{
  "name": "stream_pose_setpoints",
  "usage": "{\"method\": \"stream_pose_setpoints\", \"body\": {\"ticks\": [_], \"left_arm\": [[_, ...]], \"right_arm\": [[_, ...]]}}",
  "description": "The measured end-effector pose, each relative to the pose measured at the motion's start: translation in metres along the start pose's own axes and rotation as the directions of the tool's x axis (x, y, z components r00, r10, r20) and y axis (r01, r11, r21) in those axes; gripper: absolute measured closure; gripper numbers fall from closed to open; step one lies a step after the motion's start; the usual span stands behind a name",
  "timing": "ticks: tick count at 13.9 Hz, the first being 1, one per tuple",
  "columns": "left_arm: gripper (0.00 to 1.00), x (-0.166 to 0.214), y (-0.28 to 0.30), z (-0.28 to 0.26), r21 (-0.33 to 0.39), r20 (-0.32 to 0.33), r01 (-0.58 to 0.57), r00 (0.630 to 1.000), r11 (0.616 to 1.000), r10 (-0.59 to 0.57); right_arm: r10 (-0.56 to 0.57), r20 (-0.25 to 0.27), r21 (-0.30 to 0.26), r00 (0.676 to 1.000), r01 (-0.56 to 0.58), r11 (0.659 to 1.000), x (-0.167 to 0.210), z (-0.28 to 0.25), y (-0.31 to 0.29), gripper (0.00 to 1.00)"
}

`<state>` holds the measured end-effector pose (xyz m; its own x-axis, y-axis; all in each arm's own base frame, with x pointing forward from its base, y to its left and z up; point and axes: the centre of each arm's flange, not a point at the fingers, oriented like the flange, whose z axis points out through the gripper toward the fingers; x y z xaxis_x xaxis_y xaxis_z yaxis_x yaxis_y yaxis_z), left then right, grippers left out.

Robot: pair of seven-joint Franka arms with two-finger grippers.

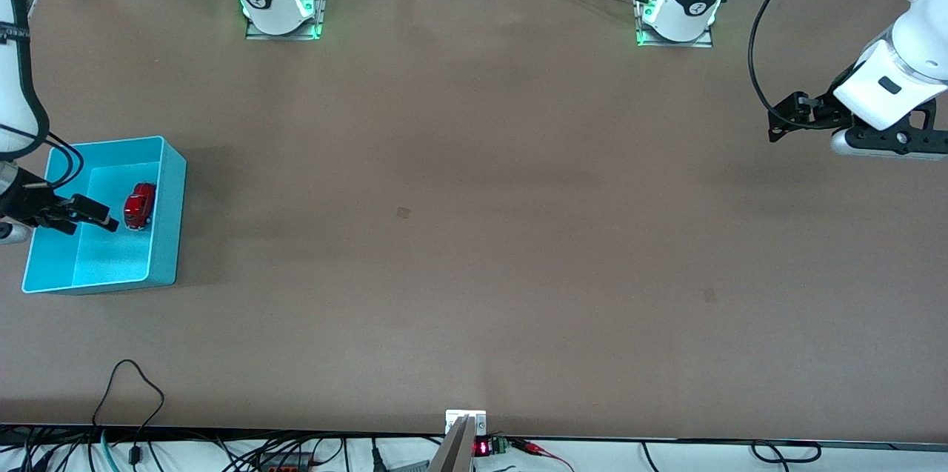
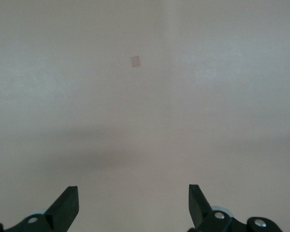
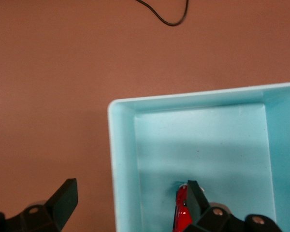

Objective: Wind red beetle toy and store in blue box

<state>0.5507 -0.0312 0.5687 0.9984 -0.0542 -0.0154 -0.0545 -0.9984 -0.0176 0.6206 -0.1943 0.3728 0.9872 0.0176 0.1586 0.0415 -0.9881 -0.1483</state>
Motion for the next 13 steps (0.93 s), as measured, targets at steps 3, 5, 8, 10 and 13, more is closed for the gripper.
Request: {"method": "stream_pose_setpoints", "body": {"ticks": [3,5,8,10,13], "left_arm": [[0.0,0.0,0.001,0.0,0.0,-0.001,-0.002,1.0,1.0,0.002],[0.0,0.0,0.001,0.0,0.0,-0.001,-0.002,1.0,1.0,0.002],[0.0,0.0,0.001,0.0,0.0,-0.001,-0.002,1.0,1.0,0.002],[0.0,0.0,0.001,0.0,0.0,-0.001,-0.002,1.0,1.0,0.002],[0.0,0.0,0.001,-0.001,0.0,-0.001,-0.002,1.0,1.0,0.002]], "right_arm": [[0.04,0.066,0.002,0.997,-0.04,0.999,0.013,-0.05,-0.045,0.0],[0.078,0.106,-0.008,0.991,-0.078,0.997,0.02,-0.085,-0.077,0.0],[0.158,0.163,-0.008,0.974,-0.159,0.987,0.022,-0.129,-0.119,0.0],[0.203,0.207,-0.011,0.957,-0.205,0.979,0.019,-0.156,-0.136,0.0],[0.251,0.262,-0.071,0.932,-0.241,0.968,0.009,-0.177,-0.159,0.0]]}}
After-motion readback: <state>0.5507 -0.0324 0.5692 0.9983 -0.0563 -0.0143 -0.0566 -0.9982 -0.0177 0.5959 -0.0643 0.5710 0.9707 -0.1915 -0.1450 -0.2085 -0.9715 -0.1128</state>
